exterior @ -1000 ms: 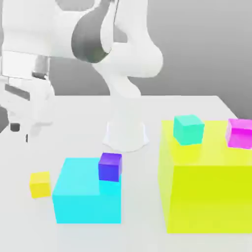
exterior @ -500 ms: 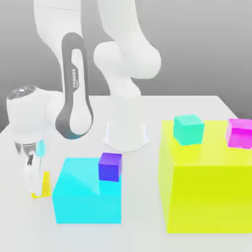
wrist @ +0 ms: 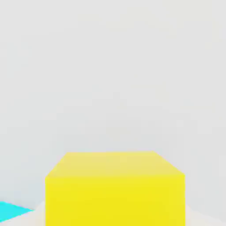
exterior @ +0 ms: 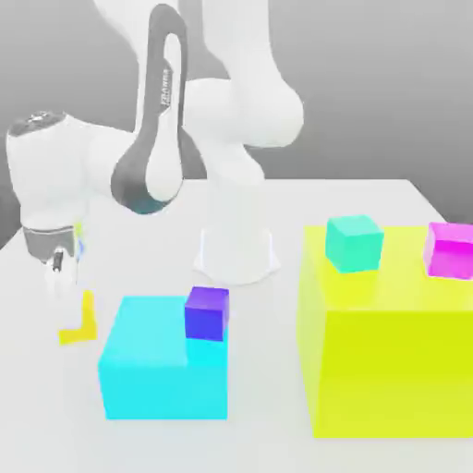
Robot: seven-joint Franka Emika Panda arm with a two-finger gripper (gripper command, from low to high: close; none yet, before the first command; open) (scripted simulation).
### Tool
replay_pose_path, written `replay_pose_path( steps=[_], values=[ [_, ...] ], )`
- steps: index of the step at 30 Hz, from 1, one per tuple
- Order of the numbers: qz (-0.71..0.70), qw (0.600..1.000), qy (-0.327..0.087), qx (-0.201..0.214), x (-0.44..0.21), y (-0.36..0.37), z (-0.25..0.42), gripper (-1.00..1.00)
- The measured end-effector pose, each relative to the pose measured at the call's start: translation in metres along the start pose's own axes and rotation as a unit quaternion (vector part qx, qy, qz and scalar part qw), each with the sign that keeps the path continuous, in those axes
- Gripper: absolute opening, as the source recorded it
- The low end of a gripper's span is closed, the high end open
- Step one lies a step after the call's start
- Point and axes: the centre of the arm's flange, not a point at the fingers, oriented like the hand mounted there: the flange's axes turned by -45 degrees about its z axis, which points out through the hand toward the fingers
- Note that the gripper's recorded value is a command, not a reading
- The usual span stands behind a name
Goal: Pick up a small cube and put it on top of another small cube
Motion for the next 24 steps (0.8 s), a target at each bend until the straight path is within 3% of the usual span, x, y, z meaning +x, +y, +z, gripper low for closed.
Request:
replay_pose_path(
  steps=[9, 16, 20, 21, 24],
  values=[
    [-0.164, 0.986, -0.008, 0.007, -0.143, -0.115, -0.12, -1.0],
    [-0.304, 0.952, -0.004, -0.004, -0.307, -0.126, -0.205, -1.0],
    [-0.326, 0.945, -0.003, -0.007, -0.333, -0.121, -0.172, -1.0],
    [-0.327, 0.945, -0.003, -0.007, -0.333, -0.12, -0.159, 1.0],
    [-0.327, 0.945, -0.003, -0.007, -0.333, -0.12, -0.159, 1.0]
  ],
)
